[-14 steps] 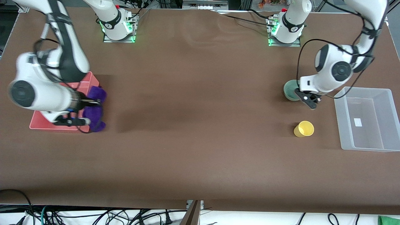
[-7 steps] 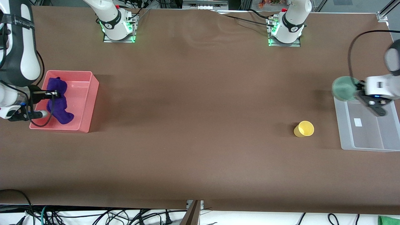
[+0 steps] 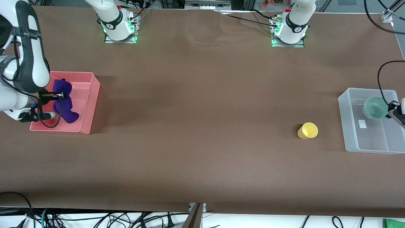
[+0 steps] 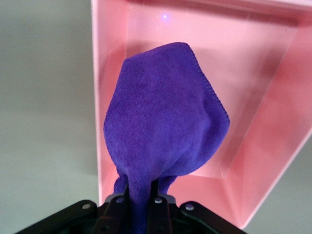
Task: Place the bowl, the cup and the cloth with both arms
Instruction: 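Drop the cloth into the pink bin while the left gripper places the bowl, then withdraw the right gripper while the left gripper grasps the yellow cup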
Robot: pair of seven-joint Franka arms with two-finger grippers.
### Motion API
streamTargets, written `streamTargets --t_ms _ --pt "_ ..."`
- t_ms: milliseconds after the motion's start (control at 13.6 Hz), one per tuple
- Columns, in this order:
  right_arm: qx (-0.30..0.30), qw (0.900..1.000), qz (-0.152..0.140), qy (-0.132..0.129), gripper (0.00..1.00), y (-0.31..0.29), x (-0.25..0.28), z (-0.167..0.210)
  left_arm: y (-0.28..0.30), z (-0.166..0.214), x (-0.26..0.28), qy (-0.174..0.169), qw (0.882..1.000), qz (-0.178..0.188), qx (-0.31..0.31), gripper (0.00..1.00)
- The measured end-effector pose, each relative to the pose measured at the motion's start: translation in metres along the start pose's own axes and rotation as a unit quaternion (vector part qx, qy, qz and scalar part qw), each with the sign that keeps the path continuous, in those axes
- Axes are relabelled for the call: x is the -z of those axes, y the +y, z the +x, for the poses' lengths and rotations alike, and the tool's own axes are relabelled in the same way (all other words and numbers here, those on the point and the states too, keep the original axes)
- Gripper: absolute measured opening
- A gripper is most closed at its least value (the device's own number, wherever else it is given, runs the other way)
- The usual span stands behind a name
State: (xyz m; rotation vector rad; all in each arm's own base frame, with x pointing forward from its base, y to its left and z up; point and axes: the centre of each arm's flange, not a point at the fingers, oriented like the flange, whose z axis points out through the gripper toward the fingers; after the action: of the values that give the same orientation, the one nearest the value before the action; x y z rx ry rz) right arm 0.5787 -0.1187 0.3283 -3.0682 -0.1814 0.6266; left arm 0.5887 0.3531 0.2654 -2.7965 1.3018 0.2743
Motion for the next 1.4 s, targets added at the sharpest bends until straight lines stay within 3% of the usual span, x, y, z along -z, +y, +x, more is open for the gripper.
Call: streamTargets --t_ms 221,515,736,957,1178,1252,1399 --pt "-0.016 1.000 -0.002 0.000 0.12 0.019 -0.042 -0.001 -0.003 0.009 -0.028 0.008 1.000 -0.012 -0.001 0.28" --pt "-0.047 0.999 -0.005 -0.003 0.12 0.028 -0.086 0.004 -0.001 0.026 0.029 0.012 1.000 -0.014 -0.011 0.67" --pt "-0.060 0.998 -0.007 0.000 0.38 0.029 -0.085 0.007 0.032 0.078 0.109 0.019 1.000 -0.014 0.001 0.99" --pt "-0.066 0.997 0.008 0.036 0.70 0.025 -0.026 0.001 0.073 0.150 0.143 0.026 0.997 -0.026 0.067 1.00" --pt "-0.034 0.999 0.025 0.024 0.99 -0.014 0.076 -0.023 0.115 0.226 0.127 0.015 0.992 -0.038 0.115 1.00" --pt "-0.020 0.999 0.027 0.021 1.00 -0.031 0.110 -0.035 0.123 0.246 0.118 0.018 0.992 -0.038 0.123 1.00" --pt "-0.002 0.999 0.022 0.038 1.00 -0.054 0.171 -0.058 0.126 0.266 0.087 0.028 0.990 -0.042 0.129 1.00"
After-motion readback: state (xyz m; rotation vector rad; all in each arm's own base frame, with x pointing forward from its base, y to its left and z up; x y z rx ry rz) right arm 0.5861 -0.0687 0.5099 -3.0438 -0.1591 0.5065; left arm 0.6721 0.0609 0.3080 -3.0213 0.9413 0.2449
